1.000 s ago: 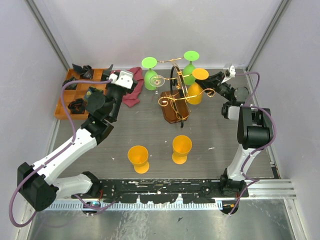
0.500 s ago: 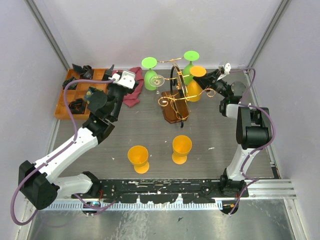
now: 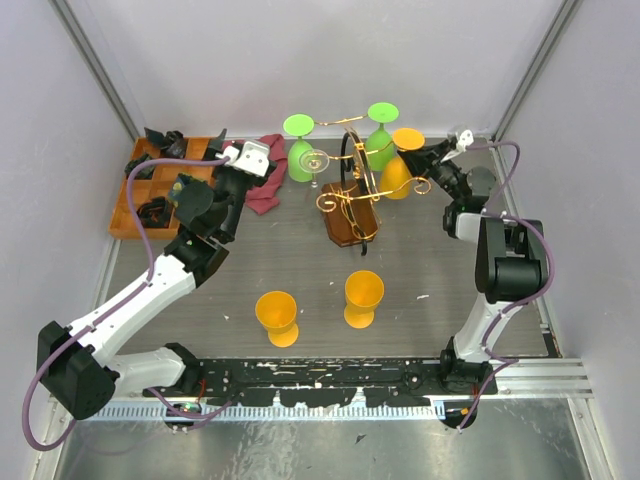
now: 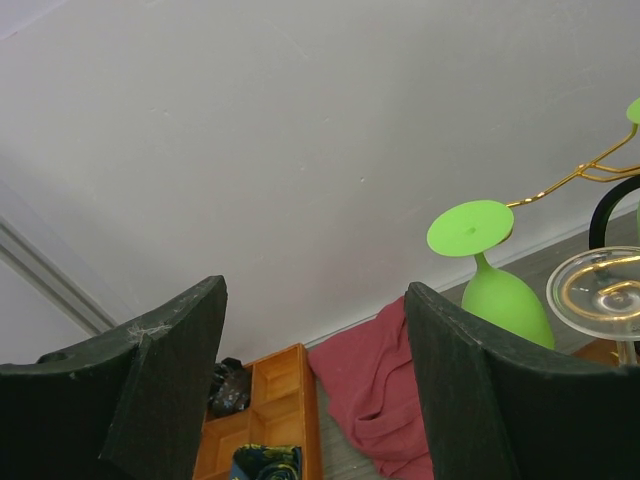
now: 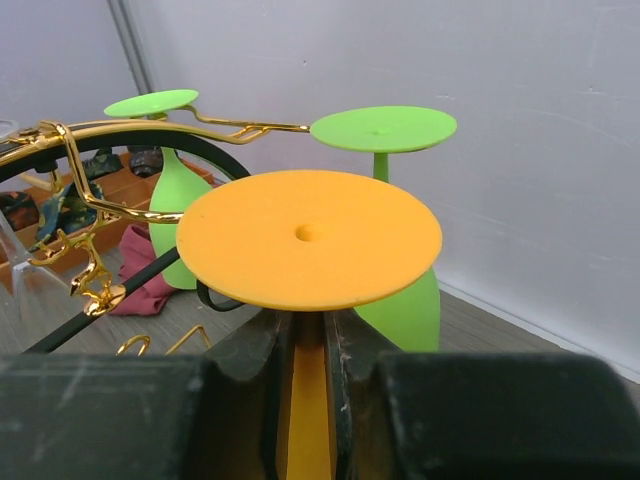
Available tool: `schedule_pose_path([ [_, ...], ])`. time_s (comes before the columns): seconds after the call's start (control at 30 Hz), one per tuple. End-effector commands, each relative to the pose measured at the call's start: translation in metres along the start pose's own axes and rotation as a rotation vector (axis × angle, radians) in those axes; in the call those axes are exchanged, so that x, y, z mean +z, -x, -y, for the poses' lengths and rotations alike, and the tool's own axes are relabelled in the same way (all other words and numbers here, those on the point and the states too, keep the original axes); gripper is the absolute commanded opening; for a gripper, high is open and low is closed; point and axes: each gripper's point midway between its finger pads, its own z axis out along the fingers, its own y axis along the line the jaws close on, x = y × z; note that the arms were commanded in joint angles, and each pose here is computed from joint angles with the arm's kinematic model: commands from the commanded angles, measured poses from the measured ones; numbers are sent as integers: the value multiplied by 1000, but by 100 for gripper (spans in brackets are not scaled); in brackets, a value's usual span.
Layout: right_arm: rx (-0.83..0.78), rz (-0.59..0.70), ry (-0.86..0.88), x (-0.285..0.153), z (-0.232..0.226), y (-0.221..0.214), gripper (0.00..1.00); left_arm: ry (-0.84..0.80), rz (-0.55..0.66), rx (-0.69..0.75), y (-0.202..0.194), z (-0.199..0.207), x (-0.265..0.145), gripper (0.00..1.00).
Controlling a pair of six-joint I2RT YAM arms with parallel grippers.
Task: Place the wine glass upside down on the wine glass rack
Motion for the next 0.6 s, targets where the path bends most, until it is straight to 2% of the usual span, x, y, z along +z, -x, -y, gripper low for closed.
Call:
schedule_pose_path([
  [0.0,-101,73,-37,-10,1,39,1,21,28,-11,6,-6,1,78],
  [0.5,-121,-10,59,-8,-35,27,1,-1,27,-25,2,0,3,79],
  [0.57,-126,-27,53,-7,-36,24,4,-3,26,-26,1,0,3,79],
])
